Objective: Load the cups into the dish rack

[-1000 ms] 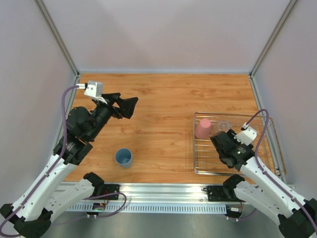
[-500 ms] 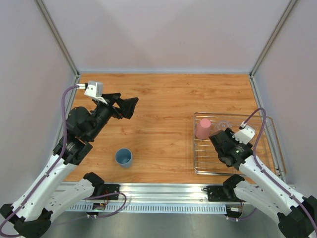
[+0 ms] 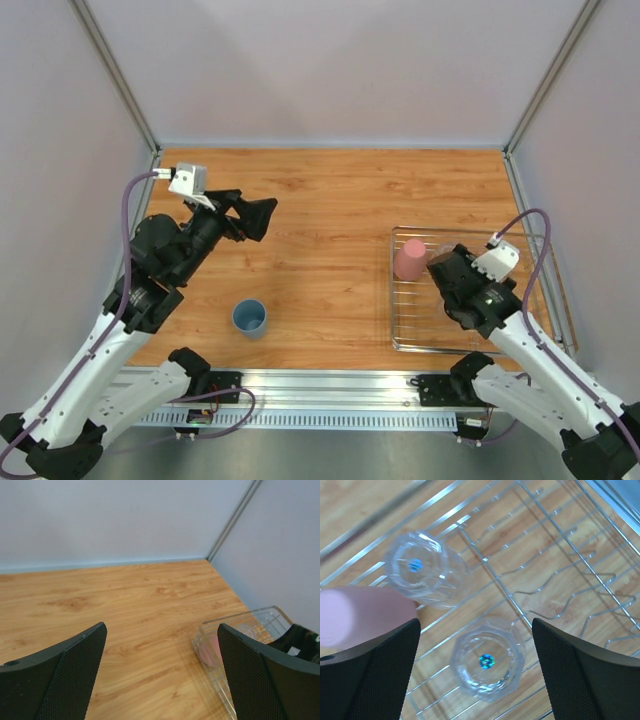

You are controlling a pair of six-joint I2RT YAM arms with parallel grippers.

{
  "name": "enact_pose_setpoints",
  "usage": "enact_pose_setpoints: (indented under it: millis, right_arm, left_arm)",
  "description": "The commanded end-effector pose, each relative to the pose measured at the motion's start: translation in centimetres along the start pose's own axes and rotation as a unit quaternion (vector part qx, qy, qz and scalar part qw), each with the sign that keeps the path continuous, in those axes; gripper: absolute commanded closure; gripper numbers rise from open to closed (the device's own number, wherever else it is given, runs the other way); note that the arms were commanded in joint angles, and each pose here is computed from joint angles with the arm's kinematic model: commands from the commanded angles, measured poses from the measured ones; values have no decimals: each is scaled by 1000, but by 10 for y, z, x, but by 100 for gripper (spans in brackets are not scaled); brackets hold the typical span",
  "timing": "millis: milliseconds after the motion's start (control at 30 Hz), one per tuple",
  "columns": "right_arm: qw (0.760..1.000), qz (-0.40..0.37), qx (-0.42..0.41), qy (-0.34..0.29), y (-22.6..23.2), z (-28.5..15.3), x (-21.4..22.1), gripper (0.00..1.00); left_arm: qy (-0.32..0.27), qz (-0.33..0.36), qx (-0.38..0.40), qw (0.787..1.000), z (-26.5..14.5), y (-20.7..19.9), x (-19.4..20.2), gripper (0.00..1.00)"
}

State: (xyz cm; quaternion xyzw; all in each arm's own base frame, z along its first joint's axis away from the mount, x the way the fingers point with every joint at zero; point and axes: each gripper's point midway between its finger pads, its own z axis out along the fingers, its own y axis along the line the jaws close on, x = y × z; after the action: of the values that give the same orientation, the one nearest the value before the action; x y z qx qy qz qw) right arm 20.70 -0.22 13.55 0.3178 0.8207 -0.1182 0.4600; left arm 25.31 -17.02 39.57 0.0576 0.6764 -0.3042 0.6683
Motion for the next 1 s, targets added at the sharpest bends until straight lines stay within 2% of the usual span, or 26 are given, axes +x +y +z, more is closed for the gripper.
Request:
enact_pose_setpoints:
  millis: [0,33,67,100,133,167,200,233,267,300,367,433,467,533,567,600,633,667,700,733,833,967]
  right_arm:
    - [997,26,-66,-23,21,-35,-55,5]
    - [996,27,-81,-20,24,-42,-61,5]
    - [995,31,-98,-16,28,-50,-68,4]
    - [991,24,-133,-7,37,-63,-77,4]
    - [988,20,-155,-6,43,-71,-84,3]
    - [985,11,-171,-2,49,-76,-87,2]
    - [978,-23,-206,13,58,-84,-84,2]
    - [971,-19,-236,6,70,-94,-95,1]
    - [968,-29,-248,15,78,-96,-94,0]
    - [956,-48,-288,22,93,-105,-95,0]
    - [945,-59,-321,32,110,-115,-98,0]
    - [929,-74,-360,49,134,-121,-92,0]
    - [921,-78,-377,60,143,-123,-87,0]
    - [908,-61,-412,51,161,-130,-90,0]
    - [904,-58,-420,56,167,-130,-86,0]
    - [897,-47,-436,54,174,-134,-89,0]
    - [895,-44,-441,56,178,-136,-89,0]
    - [892,-41,-446,56,181,-138,-91,0]
    - [892,-42,-446,57,181,-139,-92,0]
    - [892,-45,-445,59,184,-138,-93,0]
    - [894,-56,-440,67,183,-137,-89,0]
    - [895,-54,-436,70,180,-137,-88,0]
  left_arm:
    - [23,-1,-32,999,-3,6,-6,0]
    - [56,-1,-50,997,-4,13,7,0]
    - [59,-3,-59,996,-8,13,-1,0]
    - [113,4,-108,988,-17,31,20,0]
    - [135,4,-138,981,-24,39,25,0]
    - [140,6,-160,977,-32,43,13,0]
    - [160,16,-196,967,-41,55,17,0]
    - [225,31,-229,947,-60,67,39,0]
    - [240,32,-240,940,-69,69,40,0]
    - [284,39,-246,926,-87,72,54,0]
    - [330,30,-240,912,-104,70,72,0]
    - [397,18,-244,885,-131,70,97,1]
    - [431,7,-262,863,-147,73,113,2]
    - [455,-6,-272,848,-156,76,131,4]
    - [477,-13,-279,834,-162,80,150,6]
    - [465,-40,-272,841,-156,75,159,7]
    - [465,-53,-272,841,-154,75,168,9]
    - [479,-59,-279,830,-158,79,188,10]
    - [464,-81,-275,838,-150,76,193,11]
    - [472,-82,-285,830,-153,81,205,13]
    - [469,-82,-306,825,-152,91,218,18]
    - [462,-75,-320,823,-146,101,232,25]
